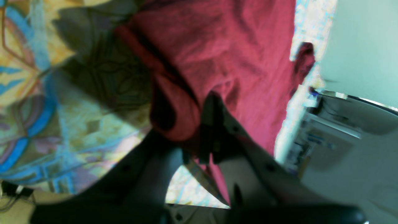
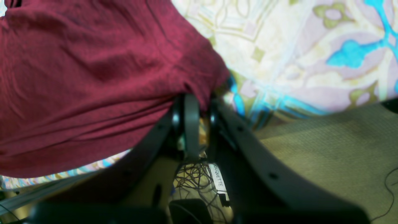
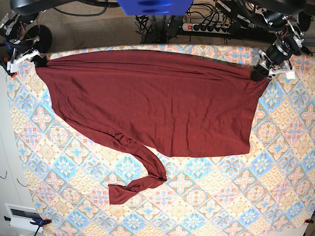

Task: Layout the t-shirt on the table in an organized manner, then fold the t-shirt properly
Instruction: 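Drag the held edge with both grippers away from the shirt body, smoothing it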

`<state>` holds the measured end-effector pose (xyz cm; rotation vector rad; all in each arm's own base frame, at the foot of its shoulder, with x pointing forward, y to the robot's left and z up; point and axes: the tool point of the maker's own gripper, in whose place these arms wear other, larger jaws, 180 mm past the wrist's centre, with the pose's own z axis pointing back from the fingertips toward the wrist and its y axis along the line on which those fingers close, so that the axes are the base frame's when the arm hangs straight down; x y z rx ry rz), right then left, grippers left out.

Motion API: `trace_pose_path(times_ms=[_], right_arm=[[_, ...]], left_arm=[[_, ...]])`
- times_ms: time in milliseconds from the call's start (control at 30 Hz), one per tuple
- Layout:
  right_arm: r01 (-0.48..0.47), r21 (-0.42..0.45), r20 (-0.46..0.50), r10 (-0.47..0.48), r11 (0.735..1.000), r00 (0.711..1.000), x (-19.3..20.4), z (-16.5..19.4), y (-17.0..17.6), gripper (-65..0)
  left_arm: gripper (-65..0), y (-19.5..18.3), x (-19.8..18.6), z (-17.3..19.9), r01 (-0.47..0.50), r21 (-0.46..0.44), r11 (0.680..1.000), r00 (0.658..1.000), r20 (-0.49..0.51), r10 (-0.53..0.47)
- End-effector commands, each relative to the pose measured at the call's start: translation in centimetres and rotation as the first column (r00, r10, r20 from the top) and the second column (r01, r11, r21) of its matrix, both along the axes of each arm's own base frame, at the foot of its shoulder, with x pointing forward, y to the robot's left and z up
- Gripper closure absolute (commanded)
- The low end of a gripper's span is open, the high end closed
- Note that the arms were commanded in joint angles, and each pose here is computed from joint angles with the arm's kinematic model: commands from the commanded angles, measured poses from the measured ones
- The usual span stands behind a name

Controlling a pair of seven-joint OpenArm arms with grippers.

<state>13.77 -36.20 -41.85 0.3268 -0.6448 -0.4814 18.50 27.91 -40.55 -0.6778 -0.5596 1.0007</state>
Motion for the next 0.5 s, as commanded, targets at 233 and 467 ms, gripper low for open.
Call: trace_pose_path(times_ms=[233, 467], right_arm=[[0.009, -0.055, 0.015, -0.008, 0.998, 1.000, 0.3, 1.2, -1.6, -13.0], [0.008, -0.057, -0.001, -0.008, 0.998, 1.000, -0.4, 1.0, -1.7, -13.8]], left_arm=[[-13.5, 0.2, 1.1, 0.3, 0.015, 0.049, 0.999, 1.000, 0.007, -0.016], [-27.7, -0.5, 0.3, 0.3, 0.064, 0.020, 0.998, 0.998, -0.019, -0.063]])
